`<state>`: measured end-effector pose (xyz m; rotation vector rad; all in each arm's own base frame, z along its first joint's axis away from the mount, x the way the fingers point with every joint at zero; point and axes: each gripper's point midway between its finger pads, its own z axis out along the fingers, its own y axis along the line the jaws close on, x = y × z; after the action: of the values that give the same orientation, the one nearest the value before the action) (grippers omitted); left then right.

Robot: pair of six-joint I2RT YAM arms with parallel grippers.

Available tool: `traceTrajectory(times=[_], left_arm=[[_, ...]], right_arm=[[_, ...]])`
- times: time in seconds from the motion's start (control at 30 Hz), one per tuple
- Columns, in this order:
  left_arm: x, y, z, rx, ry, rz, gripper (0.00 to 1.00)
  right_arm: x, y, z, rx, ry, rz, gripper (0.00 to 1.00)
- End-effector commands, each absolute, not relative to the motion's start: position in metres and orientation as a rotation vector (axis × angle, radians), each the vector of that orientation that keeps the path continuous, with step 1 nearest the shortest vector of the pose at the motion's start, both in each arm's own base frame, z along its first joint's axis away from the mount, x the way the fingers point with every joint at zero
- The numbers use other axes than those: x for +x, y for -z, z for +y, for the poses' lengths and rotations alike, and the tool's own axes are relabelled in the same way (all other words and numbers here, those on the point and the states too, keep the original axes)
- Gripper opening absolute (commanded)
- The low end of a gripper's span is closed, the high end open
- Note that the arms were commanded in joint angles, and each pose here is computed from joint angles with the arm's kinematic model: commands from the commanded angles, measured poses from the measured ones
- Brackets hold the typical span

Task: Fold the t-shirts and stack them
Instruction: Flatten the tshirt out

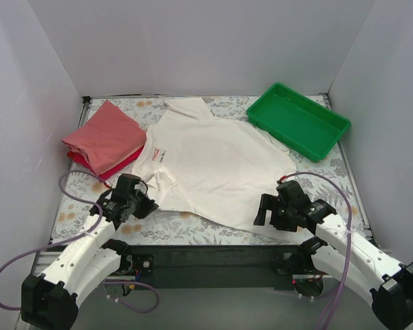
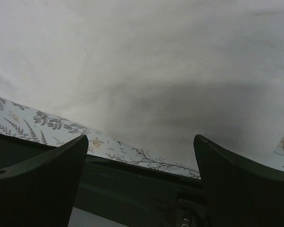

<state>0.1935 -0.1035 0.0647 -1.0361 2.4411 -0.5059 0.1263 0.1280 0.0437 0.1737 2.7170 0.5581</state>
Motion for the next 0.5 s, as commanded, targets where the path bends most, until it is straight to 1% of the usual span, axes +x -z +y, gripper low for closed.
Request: traceTrajectory(times=[0.0, 0.03, 0.13, 0.2, 0.3, 0.37, 0.47], left_arm=[[0.174, -0.072, -0.108, -1.057, 0.553, 2.456, 0.00], [0.168, -0.074, -0.117, -1.051, 0.613, 2.486, 0.00], [0.154, -0.073, -0.120, -1.075, 0.610, 2.522, 0.00], [0.144, -0.070, -0.123, -1.091, 0.600, 2.564, 0.00], [0.127, -0.065, -0.124, -1.133, 0.560, 2.616, 0.00], [0.120, -0.064, -0.127, -1.164, 0.582, 2.628, 0.00], [0.113, -0.064, -0.129, -1.171, 0.594, 2.634, 0.00]], right_arm=[[0.135, -0.053, 0.126, 0.220, -0.446, 2.712, 0.98], [0.143, -0.059, 0.127, 0.218, -0.425, 2.699, 0.98], [0.165, -0.074, 0.125, 0.188, -0.355, 2.642, 0.98], [0.170, -0.075, 0.123, 0.158, -0.317, 2.639, 0.98], [0.170, -0.076, 0.124, 0.138, -0.317, 2.644, 0.98], [0.168, -0.075, 0.124, 0.128, -0.328, 2.646, 0.98], [0.163, -0.079, 0.129, 0.117, -0.403, 2.622, 0.98]])
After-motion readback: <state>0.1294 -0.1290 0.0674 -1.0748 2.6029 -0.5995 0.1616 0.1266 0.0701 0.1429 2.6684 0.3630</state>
